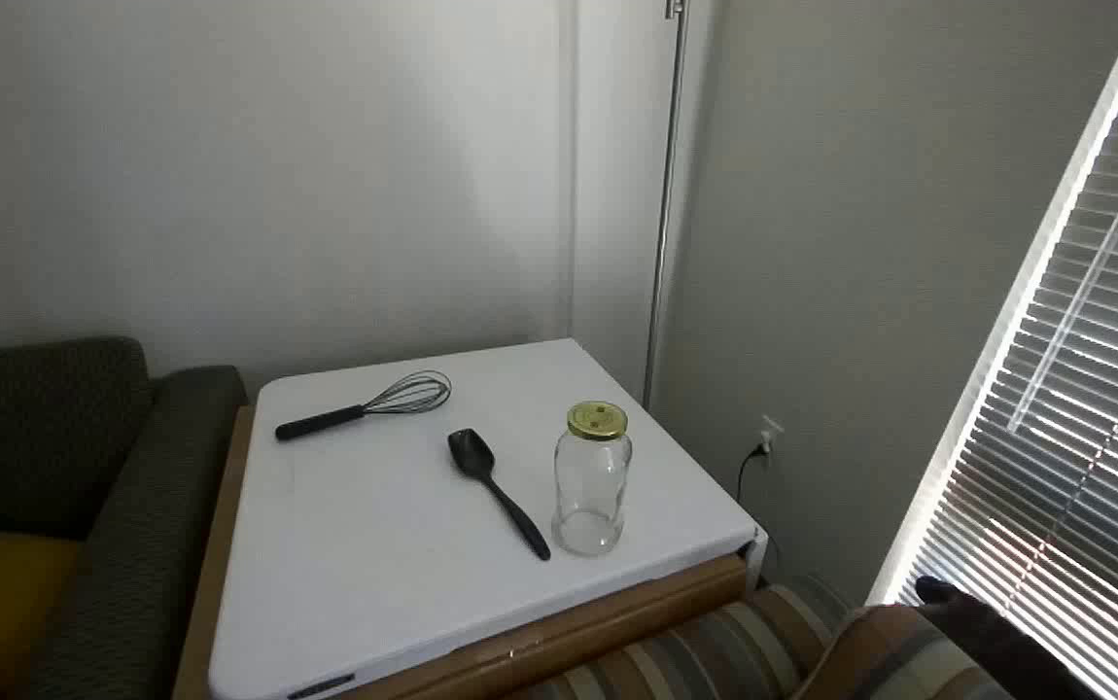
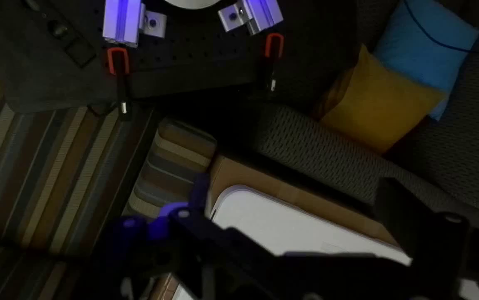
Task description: Take the lid off the glass jar
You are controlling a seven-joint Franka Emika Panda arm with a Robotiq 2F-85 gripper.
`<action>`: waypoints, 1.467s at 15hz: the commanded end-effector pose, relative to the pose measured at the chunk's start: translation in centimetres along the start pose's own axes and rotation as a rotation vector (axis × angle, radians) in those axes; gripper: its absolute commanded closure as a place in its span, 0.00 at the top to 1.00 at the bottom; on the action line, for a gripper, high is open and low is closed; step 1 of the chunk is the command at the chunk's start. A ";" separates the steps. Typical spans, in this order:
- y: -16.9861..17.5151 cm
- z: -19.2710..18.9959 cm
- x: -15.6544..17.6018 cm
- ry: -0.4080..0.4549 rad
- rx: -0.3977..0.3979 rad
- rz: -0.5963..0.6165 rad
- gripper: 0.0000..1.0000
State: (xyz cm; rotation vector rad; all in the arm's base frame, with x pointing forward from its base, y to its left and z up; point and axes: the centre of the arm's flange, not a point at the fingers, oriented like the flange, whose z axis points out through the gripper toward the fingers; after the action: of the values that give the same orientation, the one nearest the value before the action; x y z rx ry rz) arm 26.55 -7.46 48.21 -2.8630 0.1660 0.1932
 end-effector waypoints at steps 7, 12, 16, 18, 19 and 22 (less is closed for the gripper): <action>0.0 0.0 0.0 0.000 0.000 0.000 1.00; 0.0 0.0 0.0 0.000 0.000 0.000 1.00; -0.4 0.5 3.0 -0.023 -0.011 0.005 1.00; -0.9 0.7 5.0 -0.043 -0.006 -0.021 1.00; -1.1 0.8 6.1 -0.048 0.004 -0.033 1.00; -2.1 1.6 10.7 -0.048 -0.006 -0.042 1.00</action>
State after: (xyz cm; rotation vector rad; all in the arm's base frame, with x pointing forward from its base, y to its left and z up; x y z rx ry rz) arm 31.35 -6.14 46.56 -2.8682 0.1329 0.2099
